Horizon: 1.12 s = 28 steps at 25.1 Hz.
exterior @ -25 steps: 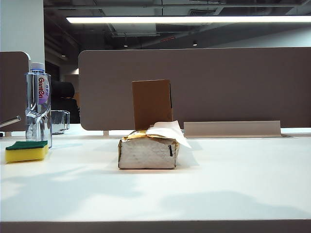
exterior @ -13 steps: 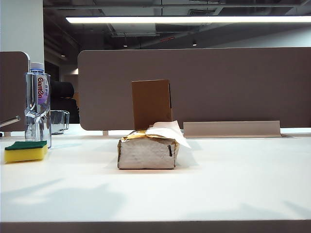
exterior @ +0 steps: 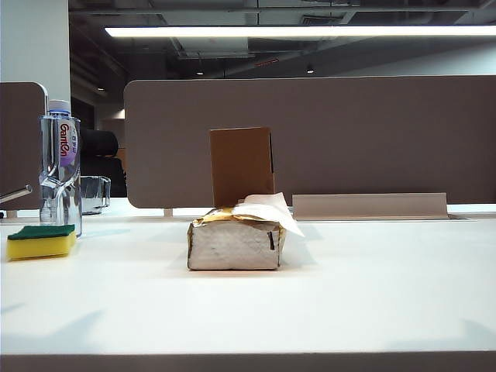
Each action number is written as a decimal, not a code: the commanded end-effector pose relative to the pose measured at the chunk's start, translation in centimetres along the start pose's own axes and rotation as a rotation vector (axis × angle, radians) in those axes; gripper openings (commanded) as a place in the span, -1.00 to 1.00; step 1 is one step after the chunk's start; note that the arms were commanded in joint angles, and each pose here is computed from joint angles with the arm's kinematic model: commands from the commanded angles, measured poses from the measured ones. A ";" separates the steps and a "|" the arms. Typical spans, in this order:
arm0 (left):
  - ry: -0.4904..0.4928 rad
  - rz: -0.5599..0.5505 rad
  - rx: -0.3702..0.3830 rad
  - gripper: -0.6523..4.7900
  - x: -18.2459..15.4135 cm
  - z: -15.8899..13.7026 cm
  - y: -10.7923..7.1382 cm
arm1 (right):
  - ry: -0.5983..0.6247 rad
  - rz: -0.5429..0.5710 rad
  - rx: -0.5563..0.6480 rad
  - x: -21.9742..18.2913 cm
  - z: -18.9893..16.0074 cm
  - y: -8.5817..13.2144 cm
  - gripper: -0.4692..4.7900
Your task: Move the sponge from right to left to wipe the table, avoiding obstacles on the table, and finally reaching the bottle of mineral water.
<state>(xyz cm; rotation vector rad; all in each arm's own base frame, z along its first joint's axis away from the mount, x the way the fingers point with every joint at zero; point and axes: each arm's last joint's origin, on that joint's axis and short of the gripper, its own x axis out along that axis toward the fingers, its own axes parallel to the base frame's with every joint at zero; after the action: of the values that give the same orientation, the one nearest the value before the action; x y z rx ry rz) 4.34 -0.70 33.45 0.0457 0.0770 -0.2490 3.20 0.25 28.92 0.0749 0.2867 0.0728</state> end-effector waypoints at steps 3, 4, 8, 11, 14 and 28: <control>-0.049 0.005 -0.020 0.22 1.3 -3.4 0.1 | -0.027 -0.027 0.004 1.4 -0.7 -0.2 -0.28; -0.055 0.005 -0.033 0.22 1.5 -4.1 0.2 | -0.032 -0.027 0.004 1.7 -0.8 -0.2 -0.28; -0.061 0.030 -0.051 0.22 2.2 -5.8 0.3 | -0.068 -0.023 0.028 2.5 -1.2 -0.3 -0.43; -0.072 0.030 -0.048 0.22 2.6 -6.5 0.4 | -0.091 -0.018 0.075 3.2 -1.7 -0.4 -0.43; -0.084 0.030 -0.045 0.07 3.5 -7.8 0.5 | -0.115 -0.032 0.110 4.0 -2.5 -0.5 -0.52; -0.104 0.101 -0.071 -0.26 6.0 -12.5 1.1 | -0.063 -0.087 0.136 7.8 -7.0 -1.1 -0.64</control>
<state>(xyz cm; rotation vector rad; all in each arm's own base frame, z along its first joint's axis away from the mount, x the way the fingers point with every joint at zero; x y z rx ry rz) 9.42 -0.42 20.34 -0.0308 0.0279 -0.1518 8.53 0.21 19.89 0.2005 0.2659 -0.0322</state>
